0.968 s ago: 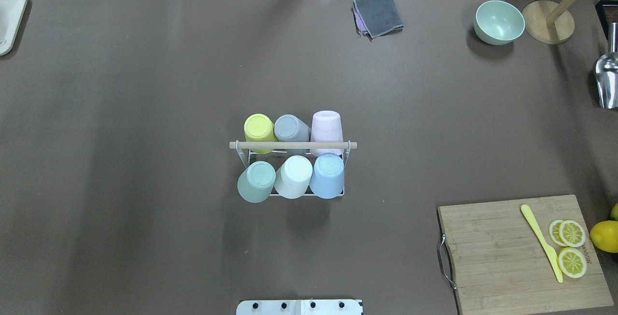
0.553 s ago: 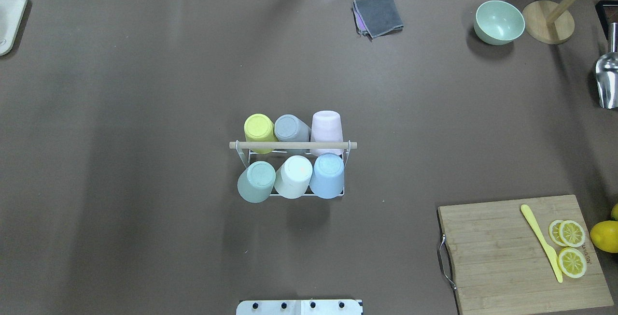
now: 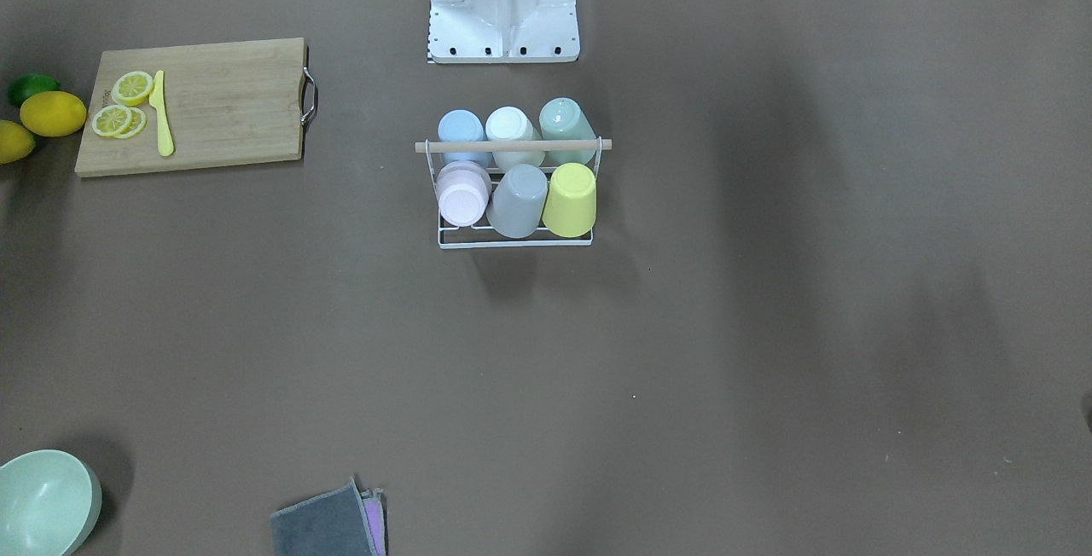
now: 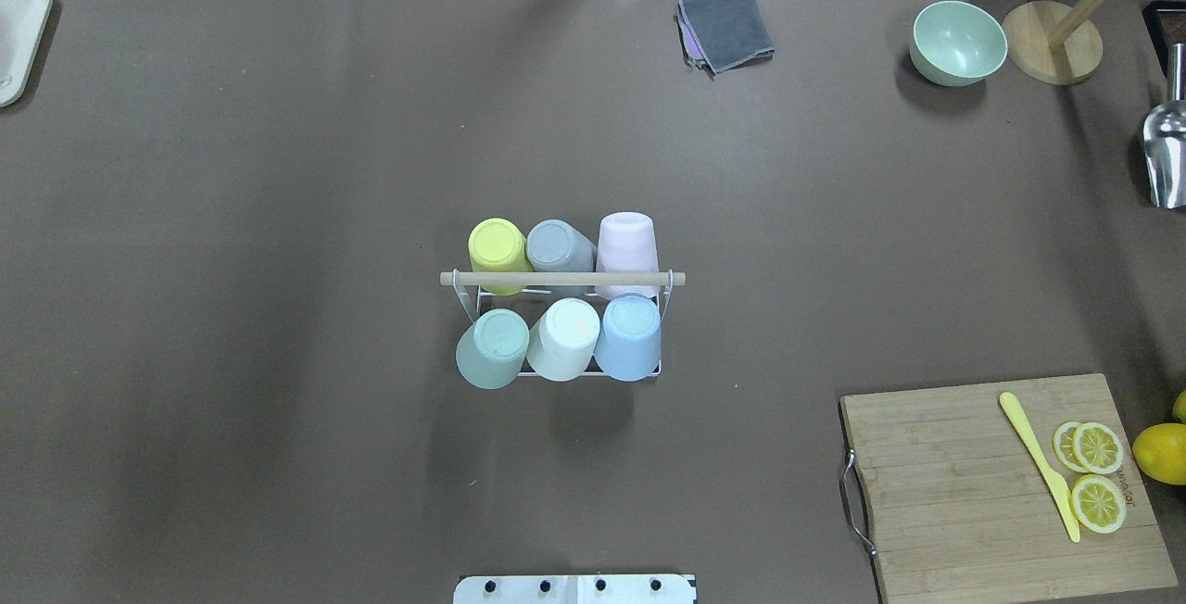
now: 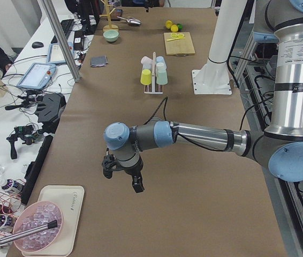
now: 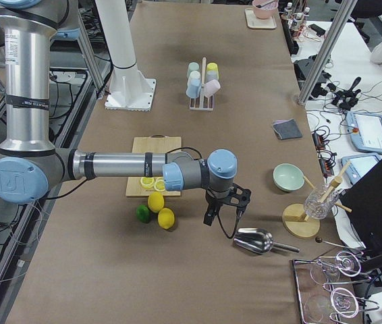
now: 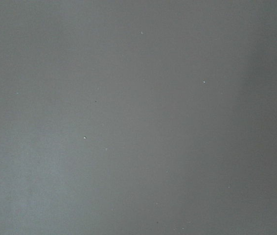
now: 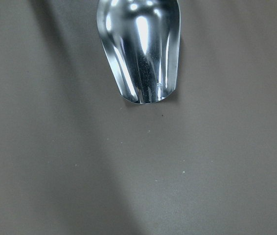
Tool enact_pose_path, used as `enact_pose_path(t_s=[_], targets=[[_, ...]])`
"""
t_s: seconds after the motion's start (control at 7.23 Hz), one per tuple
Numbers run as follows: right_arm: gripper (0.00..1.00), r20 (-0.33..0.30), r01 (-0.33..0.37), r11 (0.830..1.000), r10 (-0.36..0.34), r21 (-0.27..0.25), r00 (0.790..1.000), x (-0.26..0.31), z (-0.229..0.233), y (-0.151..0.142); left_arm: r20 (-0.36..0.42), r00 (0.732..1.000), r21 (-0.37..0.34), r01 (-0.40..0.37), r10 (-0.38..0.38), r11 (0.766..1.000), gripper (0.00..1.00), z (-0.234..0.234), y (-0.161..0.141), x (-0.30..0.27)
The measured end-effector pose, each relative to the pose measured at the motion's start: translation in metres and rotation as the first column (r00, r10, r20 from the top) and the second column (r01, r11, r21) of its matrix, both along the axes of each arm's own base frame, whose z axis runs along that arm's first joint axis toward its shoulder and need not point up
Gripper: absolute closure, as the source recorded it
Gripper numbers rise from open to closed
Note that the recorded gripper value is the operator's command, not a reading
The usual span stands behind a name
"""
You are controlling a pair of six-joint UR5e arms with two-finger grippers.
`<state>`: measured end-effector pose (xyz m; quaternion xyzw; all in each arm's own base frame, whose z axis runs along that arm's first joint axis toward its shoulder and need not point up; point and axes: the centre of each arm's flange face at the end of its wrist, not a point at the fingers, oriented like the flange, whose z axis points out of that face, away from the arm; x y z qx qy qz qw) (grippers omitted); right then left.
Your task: Place cup on cup holder
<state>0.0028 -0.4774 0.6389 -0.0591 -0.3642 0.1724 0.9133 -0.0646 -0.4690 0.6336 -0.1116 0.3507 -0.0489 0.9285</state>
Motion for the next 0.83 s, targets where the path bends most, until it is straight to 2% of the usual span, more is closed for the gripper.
enact_pose_path(t_s=[0.83], targets=[[0.01,0.002,0.0,1.0,0.0,-0.002,1.0,0.0005,0.0003,0.0028,0.007,1.0,-0.014,-0.01,0.01,1.0,0.02,0.0125,0.0001,0.0015]])
